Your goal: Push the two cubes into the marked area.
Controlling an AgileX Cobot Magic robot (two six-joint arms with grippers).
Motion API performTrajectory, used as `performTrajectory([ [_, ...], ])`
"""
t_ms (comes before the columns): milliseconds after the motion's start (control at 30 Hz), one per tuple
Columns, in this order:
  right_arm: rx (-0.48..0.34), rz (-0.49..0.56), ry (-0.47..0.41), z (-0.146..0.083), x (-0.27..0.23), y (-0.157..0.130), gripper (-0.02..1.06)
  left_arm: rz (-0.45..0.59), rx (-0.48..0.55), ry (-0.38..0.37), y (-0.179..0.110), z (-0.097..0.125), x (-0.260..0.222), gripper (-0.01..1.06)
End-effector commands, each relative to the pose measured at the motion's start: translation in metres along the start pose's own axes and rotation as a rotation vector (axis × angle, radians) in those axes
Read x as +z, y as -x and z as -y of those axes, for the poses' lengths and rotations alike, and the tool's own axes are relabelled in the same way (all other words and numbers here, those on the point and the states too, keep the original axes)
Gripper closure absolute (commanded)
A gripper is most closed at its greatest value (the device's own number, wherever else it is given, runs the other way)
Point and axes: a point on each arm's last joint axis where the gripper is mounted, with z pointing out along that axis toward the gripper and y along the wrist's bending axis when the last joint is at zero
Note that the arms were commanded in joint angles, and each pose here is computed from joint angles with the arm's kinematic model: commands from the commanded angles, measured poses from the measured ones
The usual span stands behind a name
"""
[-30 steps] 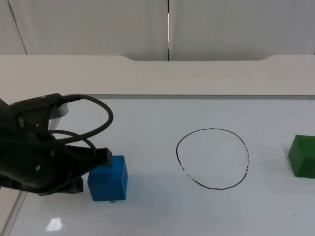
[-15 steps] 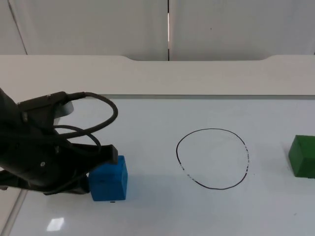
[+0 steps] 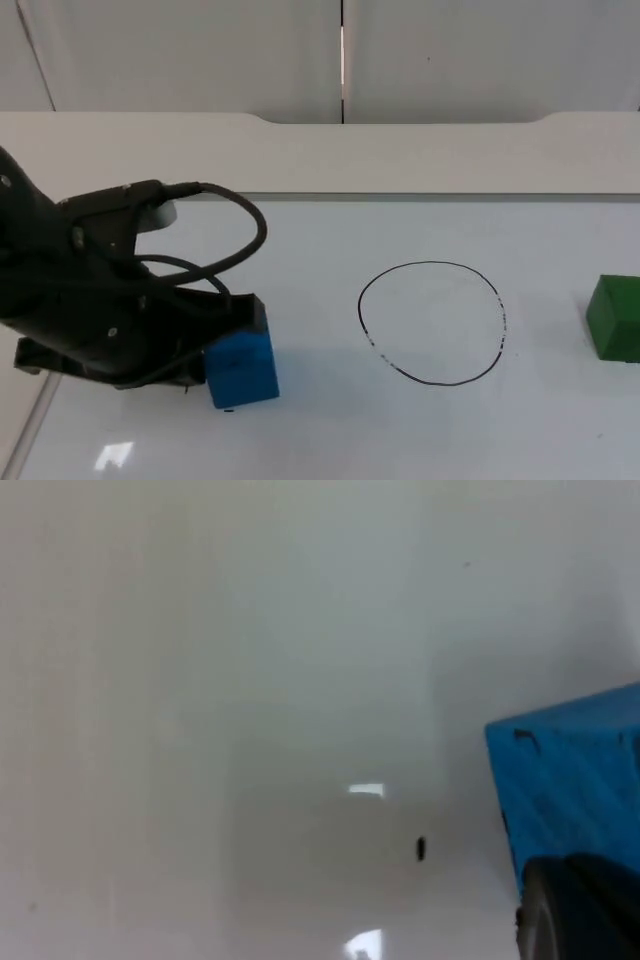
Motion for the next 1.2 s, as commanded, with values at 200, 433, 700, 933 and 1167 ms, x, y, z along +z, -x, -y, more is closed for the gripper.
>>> performTrajectory([
  [200,0.001,0.005,-0.006,0.0,0.001,-0.001,-0.01,0.037,0.009,-0.017,0.009,0.009,0.0,1.05],
  [433,0.001,0.005,-0.006,0.0,0.001,-0.001,-0.01,-0.037,-0.008,-0.008,0.0,0.007,0.011,1.05],
  [700,0.001,0.005,-0.006,0.0,0.001,-0.001,-0.01,-0.025,0.004,-0.02,0.003,0.013,0.01,1.05],
  [933,0.001,0.005,-0.006,0.0,0.001,-0.001,-0.01,0.011,0.065,-0.058,0.012,0.031,0.009,1.05],
  [1167,0.001,0.005,-0.006,0.0,0.001,-0.001,-0.01,0.005,0.07,-0.06,0.011,0.031,0.009,1.05],
])
